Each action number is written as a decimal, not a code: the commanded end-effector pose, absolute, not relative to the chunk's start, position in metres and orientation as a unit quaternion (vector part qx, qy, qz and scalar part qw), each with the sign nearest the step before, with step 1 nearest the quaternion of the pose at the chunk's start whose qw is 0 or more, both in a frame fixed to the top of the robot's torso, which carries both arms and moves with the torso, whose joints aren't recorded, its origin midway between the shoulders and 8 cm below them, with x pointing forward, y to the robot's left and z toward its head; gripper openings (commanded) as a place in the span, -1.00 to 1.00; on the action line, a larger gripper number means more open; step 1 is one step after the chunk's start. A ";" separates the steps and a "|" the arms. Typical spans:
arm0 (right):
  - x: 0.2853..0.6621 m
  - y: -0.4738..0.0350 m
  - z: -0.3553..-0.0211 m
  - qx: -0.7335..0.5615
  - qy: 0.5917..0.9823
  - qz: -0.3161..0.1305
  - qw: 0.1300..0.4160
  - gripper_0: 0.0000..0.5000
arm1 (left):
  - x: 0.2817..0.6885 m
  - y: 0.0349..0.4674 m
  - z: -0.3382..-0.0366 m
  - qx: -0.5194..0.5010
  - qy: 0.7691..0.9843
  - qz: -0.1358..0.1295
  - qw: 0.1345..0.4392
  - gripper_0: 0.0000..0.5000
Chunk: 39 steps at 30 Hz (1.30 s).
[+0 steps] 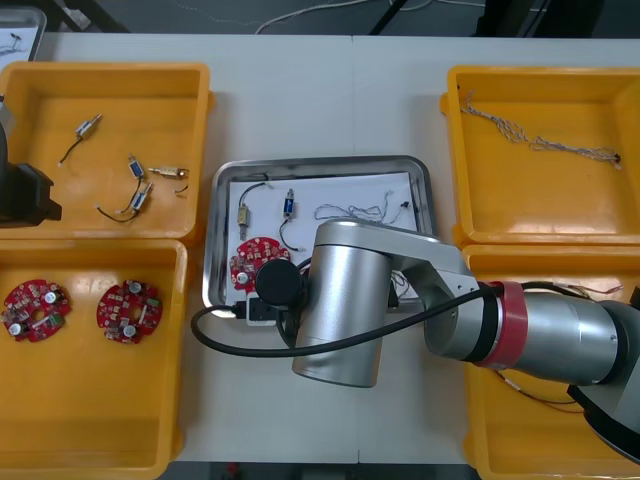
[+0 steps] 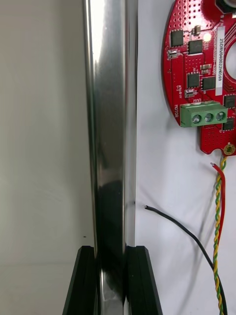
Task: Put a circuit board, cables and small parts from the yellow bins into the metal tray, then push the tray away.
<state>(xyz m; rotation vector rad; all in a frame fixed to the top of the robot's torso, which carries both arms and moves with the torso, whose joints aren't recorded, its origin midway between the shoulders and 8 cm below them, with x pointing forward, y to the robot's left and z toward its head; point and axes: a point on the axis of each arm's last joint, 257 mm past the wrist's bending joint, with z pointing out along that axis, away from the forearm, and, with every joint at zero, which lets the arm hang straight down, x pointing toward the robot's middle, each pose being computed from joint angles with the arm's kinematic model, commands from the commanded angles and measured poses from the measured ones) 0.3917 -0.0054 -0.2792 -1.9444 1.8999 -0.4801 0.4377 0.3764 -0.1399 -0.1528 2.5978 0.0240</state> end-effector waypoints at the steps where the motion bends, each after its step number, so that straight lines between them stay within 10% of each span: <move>1: 0.427 -0.010 -0.250 -0.684 0.667 -0.202 0.215 -1.00 | 0.438 0.394 -0.120 -0.011 0.956 0.047 0.288 1.00; 39: 0.577 -0.005 -0.164 -0.642 0.648 -0.270 0.309 -1.00 | 0.438 0.394 -0.120 -0.011 0.956 0.047 0.288 1.00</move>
